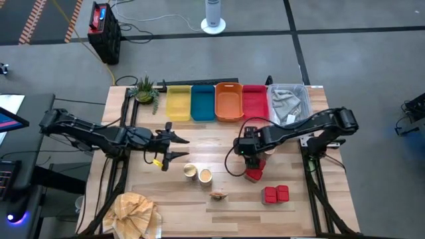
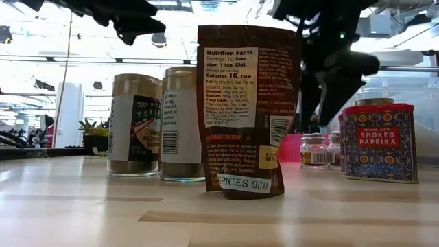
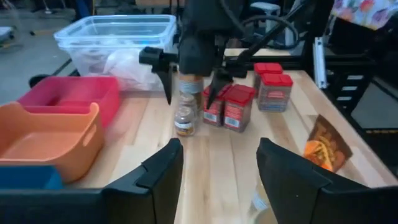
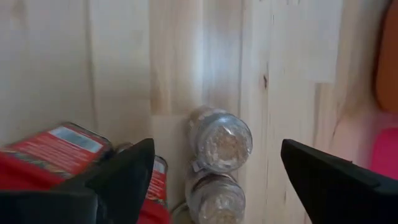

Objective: Sort spices by type
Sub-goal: Put the left brown spice bottle into the red bin

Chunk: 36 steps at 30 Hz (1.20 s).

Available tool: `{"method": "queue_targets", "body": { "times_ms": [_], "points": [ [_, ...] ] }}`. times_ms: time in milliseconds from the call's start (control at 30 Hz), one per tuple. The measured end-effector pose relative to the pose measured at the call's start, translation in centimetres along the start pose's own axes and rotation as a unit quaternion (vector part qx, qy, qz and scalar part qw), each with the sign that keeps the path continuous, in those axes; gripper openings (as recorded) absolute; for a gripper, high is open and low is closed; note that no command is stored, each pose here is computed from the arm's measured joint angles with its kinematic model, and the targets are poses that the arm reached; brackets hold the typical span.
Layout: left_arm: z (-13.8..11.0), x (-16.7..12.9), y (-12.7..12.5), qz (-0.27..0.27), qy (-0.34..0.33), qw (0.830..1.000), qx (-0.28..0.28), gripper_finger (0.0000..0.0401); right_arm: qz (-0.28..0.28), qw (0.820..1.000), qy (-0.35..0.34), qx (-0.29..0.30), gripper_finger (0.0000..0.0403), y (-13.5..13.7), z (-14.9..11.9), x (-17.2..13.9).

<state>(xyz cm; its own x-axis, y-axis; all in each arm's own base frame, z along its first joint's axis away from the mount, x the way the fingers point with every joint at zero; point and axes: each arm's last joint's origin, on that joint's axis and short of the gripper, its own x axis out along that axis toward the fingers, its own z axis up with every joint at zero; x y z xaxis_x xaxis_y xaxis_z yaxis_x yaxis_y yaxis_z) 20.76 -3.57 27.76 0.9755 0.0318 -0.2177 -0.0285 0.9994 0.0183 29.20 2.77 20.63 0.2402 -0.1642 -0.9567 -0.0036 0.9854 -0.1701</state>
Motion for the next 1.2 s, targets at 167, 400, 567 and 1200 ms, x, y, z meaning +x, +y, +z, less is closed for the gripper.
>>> {"method": "queue_targets", "body": {
  "times_ms": [167,400,567,1200],
  "points": [
    [0.9,0.3,0.0,0.024,-0.006,1.000,0.017,0.0196,0.007,1.000,0.027,0.005,0.0373,-0.3,0.1,1.3],
    [2.3,0.1,0.2,0.051,-0.027,0.998,0.032,0.0196,0.035,0.998,0.058,0.020,0.0334,-1.2,0.3,3.4],
    [3.0,-0.4,0.3,0.052,-0.038,0.997,0.041,0.0196,0.035,0.997,0.067,0.025,0.0301,-1.5,0.4,4.5],
    [3.2,-2.6,1.0,0.076,-0.032,0.995,0.052,0.0196,-0.002,0.998,0.050,0.027,0.0202,-7.2,3.3,0.3]
  ]
}}
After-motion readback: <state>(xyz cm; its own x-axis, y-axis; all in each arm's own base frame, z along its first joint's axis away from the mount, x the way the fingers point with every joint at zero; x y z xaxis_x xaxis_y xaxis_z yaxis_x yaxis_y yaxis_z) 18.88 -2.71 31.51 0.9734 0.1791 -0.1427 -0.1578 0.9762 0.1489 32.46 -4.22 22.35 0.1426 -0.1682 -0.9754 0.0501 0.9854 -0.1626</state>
